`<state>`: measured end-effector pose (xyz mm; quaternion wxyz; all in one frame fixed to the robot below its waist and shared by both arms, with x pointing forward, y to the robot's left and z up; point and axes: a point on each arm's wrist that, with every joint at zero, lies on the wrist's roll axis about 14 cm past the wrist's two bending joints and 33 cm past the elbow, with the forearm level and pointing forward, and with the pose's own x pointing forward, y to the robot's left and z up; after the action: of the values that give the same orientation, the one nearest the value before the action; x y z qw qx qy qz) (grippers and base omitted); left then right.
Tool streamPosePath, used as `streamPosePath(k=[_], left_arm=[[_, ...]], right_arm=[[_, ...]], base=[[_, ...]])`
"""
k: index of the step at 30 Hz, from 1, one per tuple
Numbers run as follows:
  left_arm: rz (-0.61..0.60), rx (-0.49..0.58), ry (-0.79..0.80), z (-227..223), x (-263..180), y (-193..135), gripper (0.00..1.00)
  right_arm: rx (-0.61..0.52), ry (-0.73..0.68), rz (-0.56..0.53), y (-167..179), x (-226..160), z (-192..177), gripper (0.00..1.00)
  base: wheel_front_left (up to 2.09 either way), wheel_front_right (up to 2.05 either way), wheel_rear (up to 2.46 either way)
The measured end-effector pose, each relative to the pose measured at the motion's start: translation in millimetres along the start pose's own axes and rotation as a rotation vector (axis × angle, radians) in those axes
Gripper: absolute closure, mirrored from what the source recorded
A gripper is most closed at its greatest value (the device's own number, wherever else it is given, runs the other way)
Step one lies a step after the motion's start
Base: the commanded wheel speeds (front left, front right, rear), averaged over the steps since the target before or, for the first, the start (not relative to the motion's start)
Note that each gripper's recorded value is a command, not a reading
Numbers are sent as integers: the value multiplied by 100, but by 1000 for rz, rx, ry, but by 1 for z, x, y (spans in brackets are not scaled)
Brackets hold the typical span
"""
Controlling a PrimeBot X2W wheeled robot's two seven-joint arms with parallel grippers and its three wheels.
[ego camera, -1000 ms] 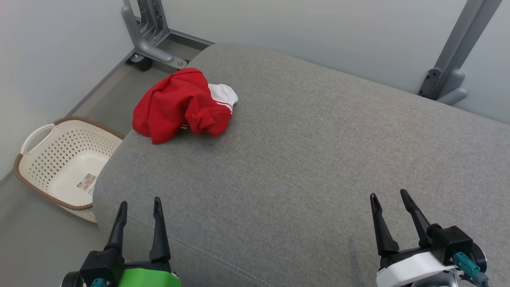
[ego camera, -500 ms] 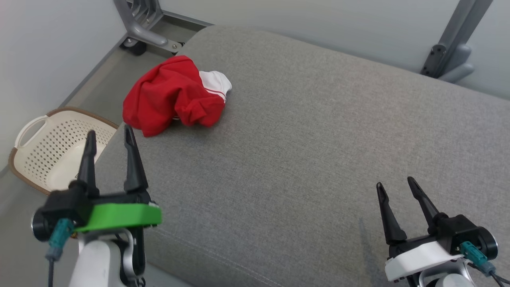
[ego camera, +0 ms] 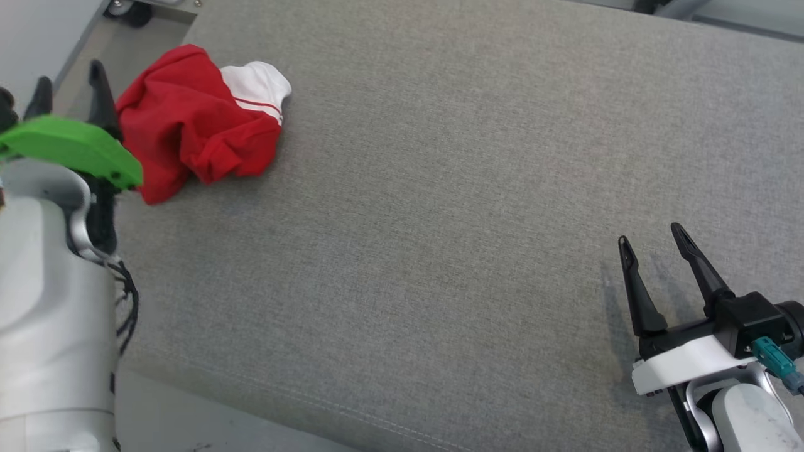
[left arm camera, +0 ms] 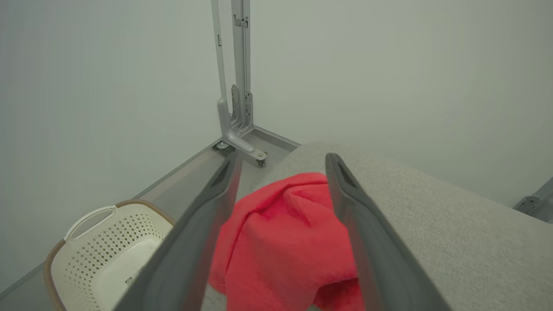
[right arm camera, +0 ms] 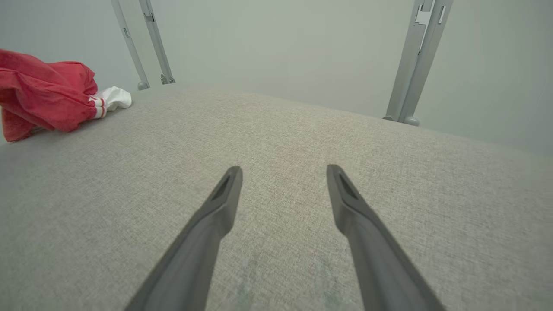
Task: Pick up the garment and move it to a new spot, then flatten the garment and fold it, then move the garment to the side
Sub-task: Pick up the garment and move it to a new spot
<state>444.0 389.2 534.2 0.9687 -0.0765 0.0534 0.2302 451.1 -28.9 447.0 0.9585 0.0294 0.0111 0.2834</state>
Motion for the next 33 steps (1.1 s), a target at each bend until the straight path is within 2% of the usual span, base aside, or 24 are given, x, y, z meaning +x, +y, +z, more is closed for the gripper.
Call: streamPosePath(k=[6,10,15,21,32,33], left_arm=[[-37,-64,386,-57,29,-21,0],[-26,-61,500,-69,44,-23,0],[-25,-80,697,-112,42,-34,0],[-22,-65,810,-144,38,-37,0],[-12,-70,801,-170,34,-35,0],[-15,-74,796,-170,34,-35,8]], right_arm=[[3,32,-33,-16,-1,-16,0],[4,34,-56,-27,2,-21,0],[4,43,-87,-41,3,-28,0],[10,56,-115,-50,1,-34,0],[18,70,-148,-58,-6,-39,0],[17,70,-148,-58,-6,-39,0]], base=[[0,0,0],[0,0,0],[0,0,0],[0,0,0],[0,0,0],[0,0,0]])
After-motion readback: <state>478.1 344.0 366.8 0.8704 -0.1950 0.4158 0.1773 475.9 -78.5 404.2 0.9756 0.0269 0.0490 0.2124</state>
